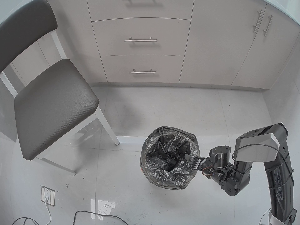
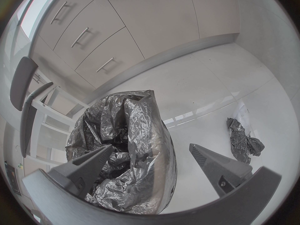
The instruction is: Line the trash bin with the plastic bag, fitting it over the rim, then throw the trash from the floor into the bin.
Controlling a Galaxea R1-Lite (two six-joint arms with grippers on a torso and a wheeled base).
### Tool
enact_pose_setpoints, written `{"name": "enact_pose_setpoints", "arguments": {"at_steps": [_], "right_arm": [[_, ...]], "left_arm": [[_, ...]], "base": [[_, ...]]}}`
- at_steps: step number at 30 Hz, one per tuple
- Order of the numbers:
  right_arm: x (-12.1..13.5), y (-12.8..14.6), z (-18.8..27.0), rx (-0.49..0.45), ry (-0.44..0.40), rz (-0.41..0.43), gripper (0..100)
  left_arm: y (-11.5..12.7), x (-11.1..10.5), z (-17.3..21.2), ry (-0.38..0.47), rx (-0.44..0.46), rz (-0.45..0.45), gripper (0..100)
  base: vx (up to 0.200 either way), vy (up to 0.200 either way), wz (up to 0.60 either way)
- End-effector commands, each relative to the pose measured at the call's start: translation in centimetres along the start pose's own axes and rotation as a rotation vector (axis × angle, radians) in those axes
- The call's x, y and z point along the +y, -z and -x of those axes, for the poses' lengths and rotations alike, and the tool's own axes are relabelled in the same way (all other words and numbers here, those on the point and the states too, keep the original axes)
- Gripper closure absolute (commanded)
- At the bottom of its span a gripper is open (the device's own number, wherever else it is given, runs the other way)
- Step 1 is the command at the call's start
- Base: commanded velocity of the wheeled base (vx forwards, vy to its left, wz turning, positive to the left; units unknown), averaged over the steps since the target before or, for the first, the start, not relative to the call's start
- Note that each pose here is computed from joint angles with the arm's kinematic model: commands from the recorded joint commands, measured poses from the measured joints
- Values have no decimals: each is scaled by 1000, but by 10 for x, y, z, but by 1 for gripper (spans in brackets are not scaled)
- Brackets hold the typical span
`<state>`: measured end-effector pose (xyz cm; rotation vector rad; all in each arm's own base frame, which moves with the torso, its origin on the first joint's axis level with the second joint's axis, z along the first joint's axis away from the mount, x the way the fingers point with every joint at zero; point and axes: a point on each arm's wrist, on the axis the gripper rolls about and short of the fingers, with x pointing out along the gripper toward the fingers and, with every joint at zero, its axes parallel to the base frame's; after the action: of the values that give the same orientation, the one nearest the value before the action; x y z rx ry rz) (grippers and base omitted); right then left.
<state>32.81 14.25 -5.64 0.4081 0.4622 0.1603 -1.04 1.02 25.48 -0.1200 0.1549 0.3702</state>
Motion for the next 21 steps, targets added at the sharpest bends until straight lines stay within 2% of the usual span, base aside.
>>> {"name": "enact_pose_setpoints", "arguments": {"at_steps": [1, 6, 13, 15, 19, 21], "right_arm": [[-2, 1, 0, 2, 9, 2, 0], [-1, 2, 0, 4, 9, 4, 0], [0, 2, 1, 5, 6, 5, 0], [0, 3, 1, 7, 6, 8, 0], [0, 4, 1, 7, 4, 8, 0], [0, 5, 1, 12, 6, 13, 0]], "left_arm": [[75, 23, 46, -138, -67, 13, 0], [96, 26, 51, -153, -96, -46, 0], [105, 26, 43, -132, -74, -76, 0], [113, 34, 42, -24, -91, -135, 0], [120, 32, 36, -32, -86, -141, 0], [135, 30, 26, -38, -89, -145, 0]], "base": [[0, 0, 0], [0, 0, 0], [0, 0, 0], [0, 0, 0], [0, 0, 0], [0, 0, 0]]}}
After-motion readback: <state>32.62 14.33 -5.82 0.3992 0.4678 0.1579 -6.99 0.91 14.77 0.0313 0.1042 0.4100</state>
